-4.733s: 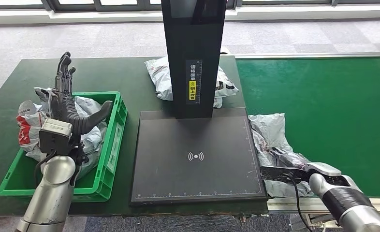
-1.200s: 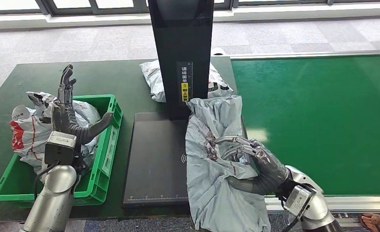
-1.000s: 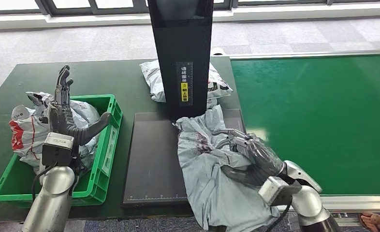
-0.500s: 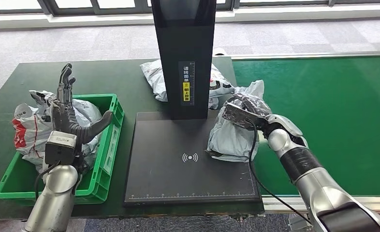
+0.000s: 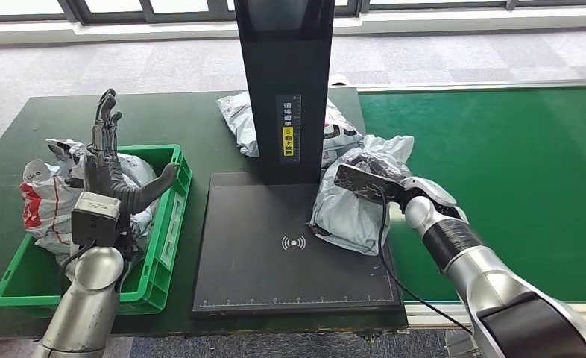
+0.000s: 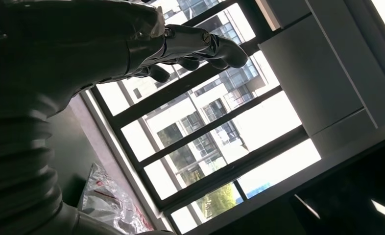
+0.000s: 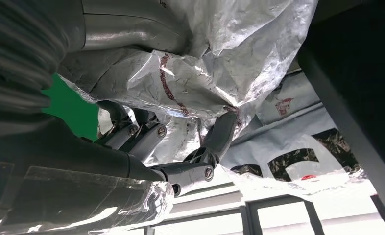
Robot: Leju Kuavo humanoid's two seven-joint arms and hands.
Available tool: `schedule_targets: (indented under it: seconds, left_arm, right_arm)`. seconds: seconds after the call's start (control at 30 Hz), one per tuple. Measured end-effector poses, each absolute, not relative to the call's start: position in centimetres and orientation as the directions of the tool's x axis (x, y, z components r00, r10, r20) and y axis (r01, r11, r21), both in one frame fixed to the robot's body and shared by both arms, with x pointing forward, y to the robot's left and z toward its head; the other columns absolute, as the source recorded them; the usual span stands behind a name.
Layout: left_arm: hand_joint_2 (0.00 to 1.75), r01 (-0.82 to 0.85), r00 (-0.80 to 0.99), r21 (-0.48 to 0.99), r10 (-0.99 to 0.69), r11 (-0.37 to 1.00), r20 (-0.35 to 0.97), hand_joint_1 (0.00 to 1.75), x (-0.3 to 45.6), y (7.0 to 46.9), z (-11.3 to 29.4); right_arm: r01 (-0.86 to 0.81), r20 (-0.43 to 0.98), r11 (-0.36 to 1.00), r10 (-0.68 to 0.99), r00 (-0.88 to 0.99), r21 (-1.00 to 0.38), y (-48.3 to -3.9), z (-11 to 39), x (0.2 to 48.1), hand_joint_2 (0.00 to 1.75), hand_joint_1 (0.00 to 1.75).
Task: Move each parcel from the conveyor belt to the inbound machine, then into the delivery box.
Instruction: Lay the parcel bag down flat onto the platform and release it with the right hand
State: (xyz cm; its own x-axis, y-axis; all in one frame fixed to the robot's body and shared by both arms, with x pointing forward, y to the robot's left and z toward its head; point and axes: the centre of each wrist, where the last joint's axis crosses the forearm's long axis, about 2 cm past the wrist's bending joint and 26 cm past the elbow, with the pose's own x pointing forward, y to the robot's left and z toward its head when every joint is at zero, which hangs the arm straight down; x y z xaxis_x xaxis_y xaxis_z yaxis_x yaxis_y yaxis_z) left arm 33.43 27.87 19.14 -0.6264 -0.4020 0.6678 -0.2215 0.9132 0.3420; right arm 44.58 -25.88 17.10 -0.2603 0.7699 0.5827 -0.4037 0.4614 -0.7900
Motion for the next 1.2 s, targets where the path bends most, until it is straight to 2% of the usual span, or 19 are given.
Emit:
schedule_targets:
  seconds: [0.53,1.2]
  left_arm:
    - [1.75,-0.175,-0.641,0.349,-0.375,0.921,0.669,0.0,35.2,26.3,20.2]
    - [1.75,-0.17,-0.656,0.333,-0.358,0.928,0.664,0.0,36.6,25.3,21.2]
  right_arm:
    - [-0.498,0.588,0.395,0.741,-0.324,-0.772,-24.5,16.9,44.2,1.75,1.75]
    - [-0.562,0.574,0.278,0.676,-0.462,-0.779,-14.9,19.4,42.9,1.75,1.75]
